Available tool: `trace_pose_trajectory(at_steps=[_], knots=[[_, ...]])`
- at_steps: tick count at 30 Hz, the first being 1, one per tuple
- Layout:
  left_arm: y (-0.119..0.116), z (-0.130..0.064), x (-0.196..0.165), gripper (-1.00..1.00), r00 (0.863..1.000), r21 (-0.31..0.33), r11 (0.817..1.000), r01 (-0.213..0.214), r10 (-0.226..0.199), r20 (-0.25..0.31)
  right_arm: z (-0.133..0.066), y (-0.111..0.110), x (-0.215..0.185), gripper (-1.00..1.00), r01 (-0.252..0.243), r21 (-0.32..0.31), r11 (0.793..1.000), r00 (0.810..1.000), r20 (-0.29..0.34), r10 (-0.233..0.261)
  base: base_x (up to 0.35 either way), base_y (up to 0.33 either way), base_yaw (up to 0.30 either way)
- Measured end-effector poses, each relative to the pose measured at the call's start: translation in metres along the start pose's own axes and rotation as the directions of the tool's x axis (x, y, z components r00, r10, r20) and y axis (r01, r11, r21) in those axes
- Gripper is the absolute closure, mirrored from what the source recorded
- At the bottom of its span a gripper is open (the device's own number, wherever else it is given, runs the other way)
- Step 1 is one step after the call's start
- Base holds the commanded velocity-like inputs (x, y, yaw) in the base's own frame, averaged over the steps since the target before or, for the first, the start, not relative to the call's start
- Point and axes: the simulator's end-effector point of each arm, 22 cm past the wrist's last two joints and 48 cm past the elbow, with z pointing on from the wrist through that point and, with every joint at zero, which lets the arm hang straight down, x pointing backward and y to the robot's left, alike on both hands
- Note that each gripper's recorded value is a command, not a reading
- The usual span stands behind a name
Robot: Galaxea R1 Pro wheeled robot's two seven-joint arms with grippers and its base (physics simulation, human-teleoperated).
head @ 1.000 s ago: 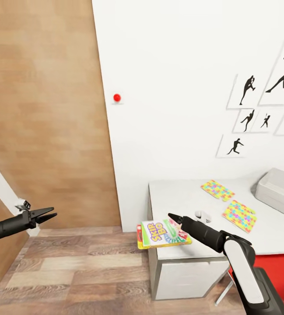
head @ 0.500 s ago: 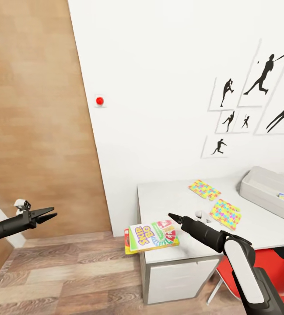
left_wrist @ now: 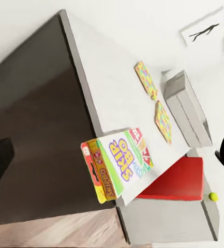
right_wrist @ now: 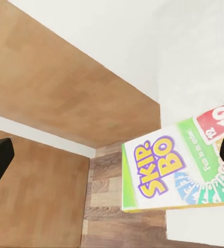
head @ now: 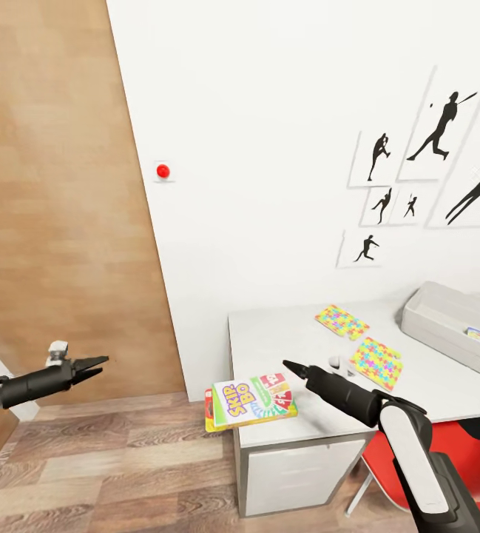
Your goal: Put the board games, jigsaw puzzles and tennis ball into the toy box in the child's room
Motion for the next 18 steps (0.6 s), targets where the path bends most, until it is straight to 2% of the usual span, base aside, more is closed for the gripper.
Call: trace_pose_trajectory(at_steps=[5,9,13,18], knots=[[0.029,0.036,0.019,-1.0,1.0,-0.146,0.989,0.018,-0.021,-0.014,0.001,0.016,0.002,-1.0,-0.004,-0.06,0.998,1.0,-0.007,0.003,0.0,0.0,0.0],[0.039,0.074,0.033,-1.0,1.0,-0.217,0.976,-0.012,0.01,-0.011,0.001,0.027,0.002,-1.0,-0.009,-0.109,0.994,1.0,-0.004,0.009,0.0,0.0,0.0],[0.033,0.115,0.057,-1.0,1.0,-0.232,0.973,-0.008,0.001,-0.028,0.001,0.036,0.002,-1.0,-0.014,-0.143,0.99,1.0,-0.002,0.014,0.0,0.0,0.0],[0.019,0.149,0.077,-1.0,0.999,-0.216,0.976,0.006,-0.016,-0.043,0.0,0.038,0.003,-1.0,-0.012,-0.153,0.988,1.0,-0.008,0.011,0.0,0.0,0.0]])
